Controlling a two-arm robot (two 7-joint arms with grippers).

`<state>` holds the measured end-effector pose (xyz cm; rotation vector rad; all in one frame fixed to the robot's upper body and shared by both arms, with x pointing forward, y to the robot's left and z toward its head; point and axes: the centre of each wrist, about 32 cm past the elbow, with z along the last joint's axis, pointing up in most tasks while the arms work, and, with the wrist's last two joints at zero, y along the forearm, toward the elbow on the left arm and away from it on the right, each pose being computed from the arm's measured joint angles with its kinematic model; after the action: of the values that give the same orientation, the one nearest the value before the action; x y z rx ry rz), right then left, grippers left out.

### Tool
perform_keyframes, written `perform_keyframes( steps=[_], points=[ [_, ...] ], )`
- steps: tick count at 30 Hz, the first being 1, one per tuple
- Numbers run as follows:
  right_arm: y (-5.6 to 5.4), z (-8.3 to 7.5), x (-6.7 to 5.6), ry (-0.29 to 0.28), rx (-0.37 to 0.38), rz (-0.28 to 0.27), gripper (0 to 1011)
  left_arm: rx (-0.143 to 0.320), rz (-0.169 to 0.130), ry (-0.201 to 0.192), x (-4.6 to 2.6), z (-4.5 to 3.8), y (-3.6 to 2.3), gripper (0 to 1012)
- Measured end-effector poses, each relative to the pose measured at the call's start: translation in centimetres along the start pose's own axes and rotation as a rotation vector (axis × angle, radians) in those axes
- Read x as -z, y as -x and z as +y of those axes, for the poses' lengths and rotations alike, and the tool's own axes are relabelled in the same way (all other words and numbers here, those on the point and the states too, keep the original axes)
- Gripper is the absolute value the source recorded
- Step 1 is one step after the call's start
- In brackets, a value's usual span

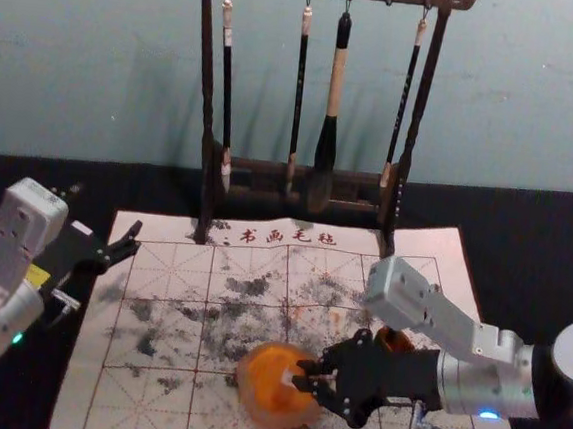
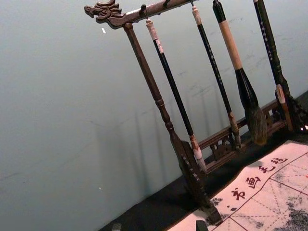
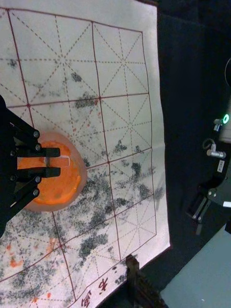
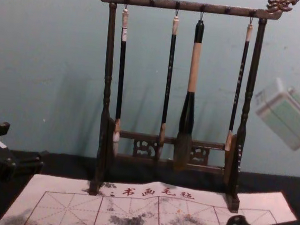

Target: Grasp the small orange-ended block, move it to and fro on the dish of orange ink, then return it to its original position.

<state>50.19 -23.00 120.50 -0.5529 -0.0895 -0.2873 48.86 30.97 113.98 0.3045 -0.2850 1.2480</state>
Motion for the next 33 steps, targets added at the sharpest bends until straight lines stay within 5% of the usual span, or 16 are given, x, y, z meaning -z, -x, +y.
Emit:
perform_keyframes(
  steps=[17,33],
  points=[
    [-1.3,-0.3,0.2,0.016,0.063,0.013,80,0.000,0.000,0.000,0.00,0.00,0.00,1001],
    [0.4,-1.7,0.4,-0.005,0.031,0.008,81,0.000,0.000,0.000,0.00,0.00,0.00,1001]
  ],
)
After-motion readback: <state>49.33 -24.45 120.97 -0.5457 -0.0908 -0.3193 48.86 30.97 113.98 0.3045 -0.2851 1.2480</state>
